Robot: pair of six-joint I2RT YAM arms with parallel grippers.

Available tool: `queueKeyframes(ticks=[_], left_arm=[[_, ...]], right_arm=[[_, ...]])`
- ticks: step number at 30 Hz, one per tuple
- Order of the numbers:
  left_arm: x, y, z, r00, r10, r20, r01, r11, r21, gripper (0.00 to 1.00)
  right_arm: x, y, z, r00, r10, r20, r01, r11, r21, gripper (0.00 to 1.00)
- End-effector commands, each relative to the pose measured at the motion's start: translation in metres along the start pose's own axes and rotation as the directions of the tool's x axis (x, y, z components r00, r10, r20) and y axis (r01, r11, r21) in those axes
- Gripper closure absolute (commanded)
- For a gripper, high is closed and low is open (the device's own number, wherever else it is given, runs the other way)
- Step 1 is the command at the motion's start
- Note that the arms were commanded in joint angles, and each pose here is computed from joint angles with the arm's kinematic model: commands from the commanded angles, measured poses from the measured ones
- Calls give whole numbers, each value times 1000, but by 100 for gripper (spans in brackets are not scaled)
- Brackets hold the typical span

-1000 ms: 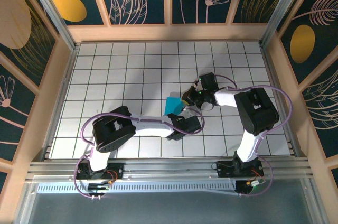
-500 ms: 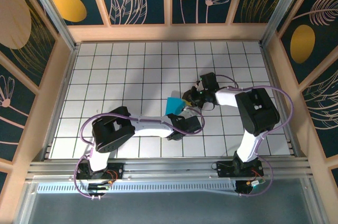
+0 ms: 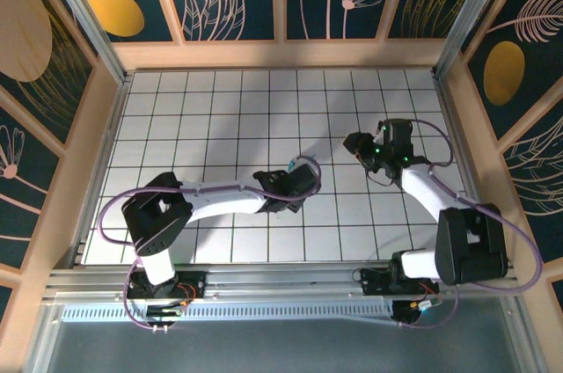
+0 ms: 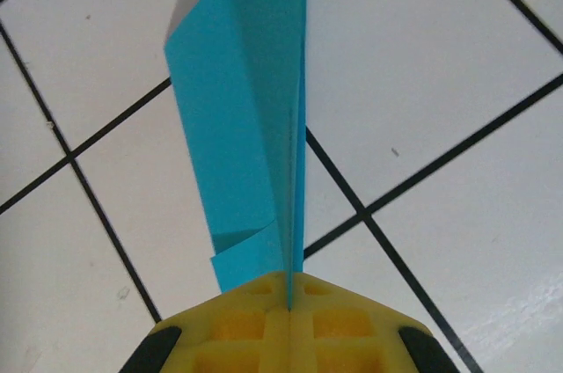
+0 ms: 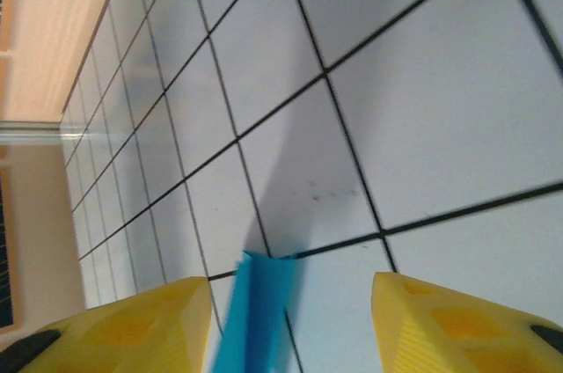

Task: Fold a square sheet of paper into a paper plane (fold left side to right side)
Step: Fold the wing for the fifth time at the center of the table.

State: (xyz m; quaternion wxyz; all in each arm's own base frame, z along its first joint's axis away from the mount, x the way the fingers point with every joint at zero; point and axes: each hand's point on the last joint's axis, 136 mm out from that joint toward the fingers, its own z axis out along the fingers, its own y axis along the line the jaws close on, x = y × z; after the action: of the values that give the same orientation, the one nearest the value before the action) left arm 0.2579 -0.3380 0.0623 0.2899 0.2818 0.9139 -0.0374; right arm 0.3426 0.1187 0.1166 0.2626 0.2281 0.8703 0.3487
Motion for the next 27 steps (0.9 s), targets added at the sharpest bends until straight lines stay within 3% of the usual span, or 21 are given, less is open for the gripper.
queueKeyframes(ticks=[1, 17, 23, 27], left_arm=[[-10, -12, 4, 999, -48, -1, 48, 986, 159, 100], [-28, -8, 32, 953, -276, -129, 304, 870, 388, 100], [-32, -10, 31, 906, -392, -161, 418, 766, 489, 100], [-36, -10, 27, 859, -477, -188, 492, 663, 564, 100]], right_arm=[[6, -17, -7, 1000, -22, 8, 21, 999, 45, 47], [18, -23, 2, 998, -42, -41, 43, 999, 13, 48], [23, -19, 5, 997, -54, -54, 53, 998, -29, 48], [30, -13, 9, 996, -57, -69, 52, 996, -70, 48]])
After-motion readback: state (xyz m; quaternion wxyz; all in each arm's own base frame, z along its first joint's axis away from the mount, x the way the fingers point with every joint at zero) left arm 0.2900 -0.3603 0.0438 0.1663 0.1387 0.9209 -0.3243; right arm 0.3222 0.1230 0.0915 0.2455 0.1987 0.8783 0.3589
